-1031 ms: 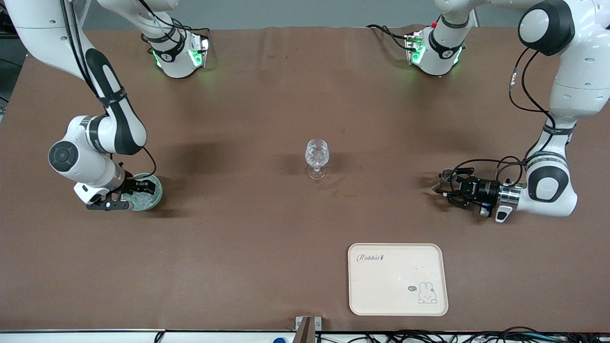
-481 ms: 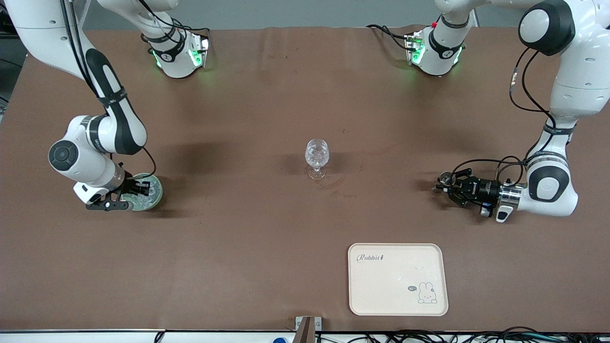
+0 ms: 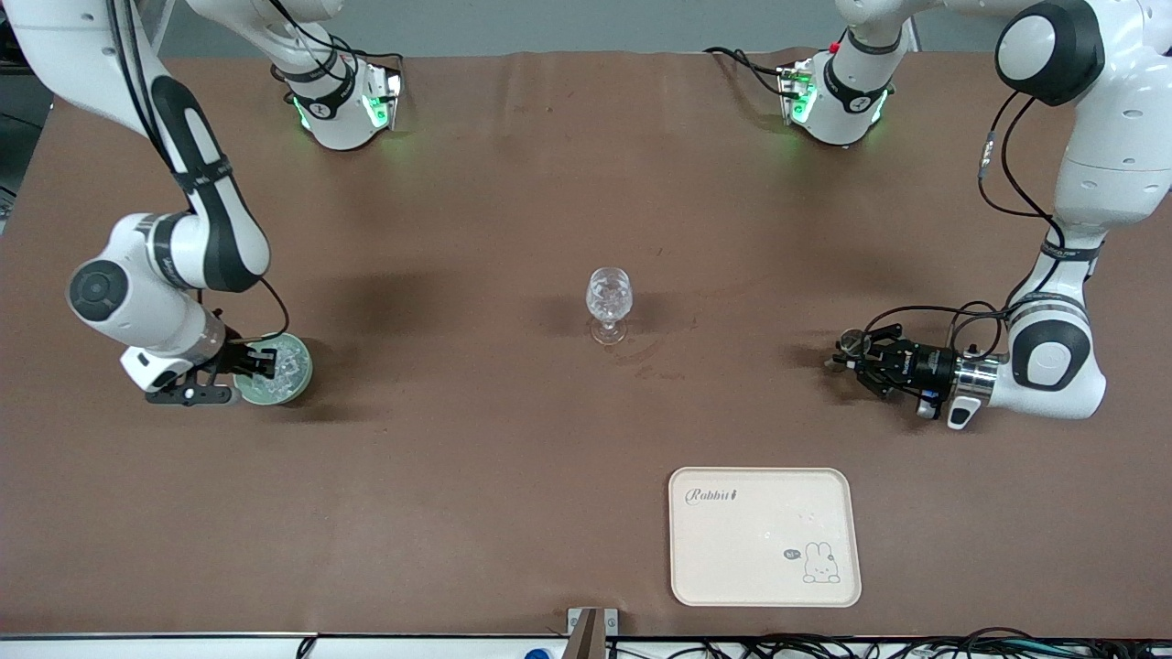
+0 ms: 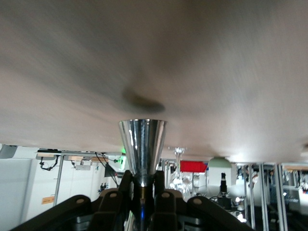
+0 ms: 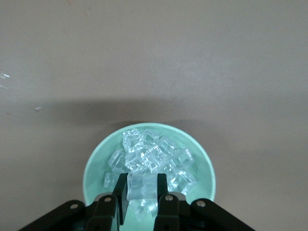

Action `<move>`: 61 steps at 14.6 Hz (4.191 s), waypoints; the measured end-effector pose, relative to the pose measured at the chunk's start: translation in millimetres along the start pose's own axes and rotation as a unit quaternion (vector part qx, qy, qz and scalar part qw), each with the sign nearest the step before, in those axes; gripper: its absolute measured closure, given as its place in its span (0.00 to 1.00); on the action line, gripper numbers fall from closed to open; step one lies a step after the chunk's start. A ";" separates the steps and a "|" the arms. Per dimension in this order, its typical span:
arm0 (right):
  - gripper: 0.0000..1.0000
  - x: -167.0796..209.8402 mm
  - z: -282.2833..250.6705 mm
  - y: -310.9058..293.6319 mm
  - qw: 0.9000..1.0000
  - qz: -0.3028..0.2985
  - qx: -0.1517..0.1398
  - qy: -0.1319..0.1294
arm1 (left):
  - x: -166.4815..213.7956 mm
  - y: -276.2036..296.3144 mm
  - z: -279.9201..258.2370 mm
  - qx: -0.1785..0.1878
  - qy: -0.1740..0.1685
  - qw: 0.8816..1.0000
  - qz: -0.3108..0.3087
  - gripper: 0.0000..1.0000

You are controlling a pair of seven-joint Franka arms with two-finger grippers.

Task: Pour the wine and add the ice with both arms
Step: 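Move the left gripper's jigger over the glass while the right gripper raises ice, then tilt the jigger over the wine glass with the left gripper to pour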

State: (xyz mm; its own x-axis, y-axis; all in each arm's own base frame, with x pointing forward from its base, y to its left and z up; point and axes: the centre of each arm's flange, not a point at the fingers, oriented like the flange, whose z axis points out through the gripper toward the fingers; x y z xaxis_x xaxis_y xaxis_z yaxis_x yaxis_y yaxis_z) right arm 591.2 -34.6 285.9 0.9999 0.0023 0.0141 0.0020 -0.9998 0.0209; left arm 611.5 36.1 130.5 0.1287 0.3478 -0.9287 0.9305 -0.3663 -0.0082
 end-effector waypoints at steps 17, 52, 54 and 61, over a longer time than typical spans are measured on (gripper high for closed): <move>0.73 -5.3 -318.5 6.6 1.000 0.004 0.005 -0.024 | -264.5 118.9 166.1 0.026 0.066 0.997 -0.013 0.79; 0.73 -49.4 -348.0 5.3 0.999 0.003 0.010 -0.054 | -353.8 89.4 316.0 0.051 0.376 0.922 -0.081 0.79; 0.73 -49.4 -347.9 5.3 0.998 0.003 0.010 -0.054 | -353.5 89.6 315.3 0.048 0.377 0.921 -0.085 0.79; 0.73 -49.4 -347.7 5.3 0.998 0.003 0.010 -0.054 | -364.1 85.7 324.4 0.038 0.416 0.905 -0.084 0.79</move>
State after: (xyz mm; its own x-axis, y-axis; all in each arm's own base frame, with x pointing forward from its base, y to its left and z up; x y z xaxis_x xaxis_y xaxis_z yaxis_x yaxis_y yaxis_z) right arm 536.9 -32.7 632.9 0.9956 -0.0055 -0.0938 -0.0054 -1.0000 0.0016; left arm 533.1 -401.9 347.6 0.2306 0.9218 -0.3117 0.9387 -0.2951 -0.1780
